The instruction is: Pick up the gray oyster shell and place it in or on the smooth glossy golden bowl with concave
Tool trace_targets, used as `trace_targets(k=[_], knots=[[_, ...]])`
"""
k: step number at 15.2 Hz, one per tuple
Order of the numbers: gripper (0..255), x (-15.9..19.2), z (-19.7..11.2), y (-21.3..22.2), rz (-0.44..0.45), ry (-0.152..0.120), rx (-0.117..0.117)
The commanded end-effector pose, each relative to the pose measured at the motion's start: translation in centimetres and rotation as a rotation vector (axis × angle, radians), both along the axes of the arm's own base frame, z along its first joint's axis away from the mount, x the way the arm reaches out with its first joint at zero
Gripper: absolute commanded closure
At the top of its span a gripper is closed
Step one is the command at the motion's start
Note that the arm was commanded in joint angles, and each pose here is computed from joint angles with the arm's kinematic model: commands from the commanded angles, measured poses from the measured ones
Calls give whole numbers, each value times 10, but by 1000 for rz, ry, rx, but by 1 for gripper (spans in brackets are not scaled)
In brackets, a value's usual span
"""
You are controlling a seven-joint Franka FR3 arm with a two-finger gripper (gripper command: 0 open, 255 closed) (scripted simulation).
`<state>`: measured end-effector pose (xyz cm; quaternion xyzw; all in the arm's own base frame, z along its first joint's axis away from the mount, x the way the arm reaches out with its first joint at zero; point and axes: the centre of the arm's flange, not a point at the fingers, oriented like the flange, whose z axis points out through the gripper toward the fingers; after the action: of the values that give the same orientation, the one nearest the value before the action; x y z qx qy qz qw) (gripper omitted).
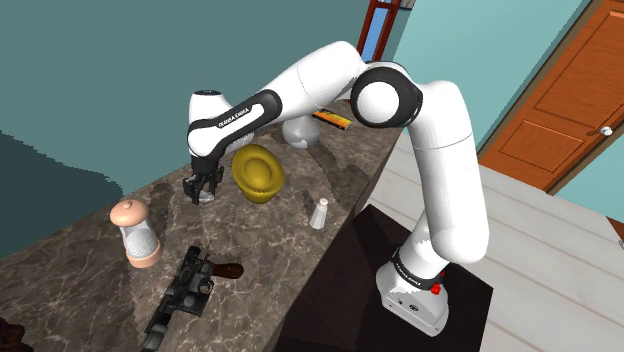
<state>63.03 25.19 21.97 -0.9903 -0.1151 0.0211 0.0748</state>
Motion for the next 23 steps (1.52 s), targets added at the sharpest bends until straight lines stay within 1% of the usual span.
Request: trace_targets(k=[1, 23], knots=[[255, 0, 5, 0, 0, 0, 0], [255, 0, 121, 0, 0, 0, 0]])
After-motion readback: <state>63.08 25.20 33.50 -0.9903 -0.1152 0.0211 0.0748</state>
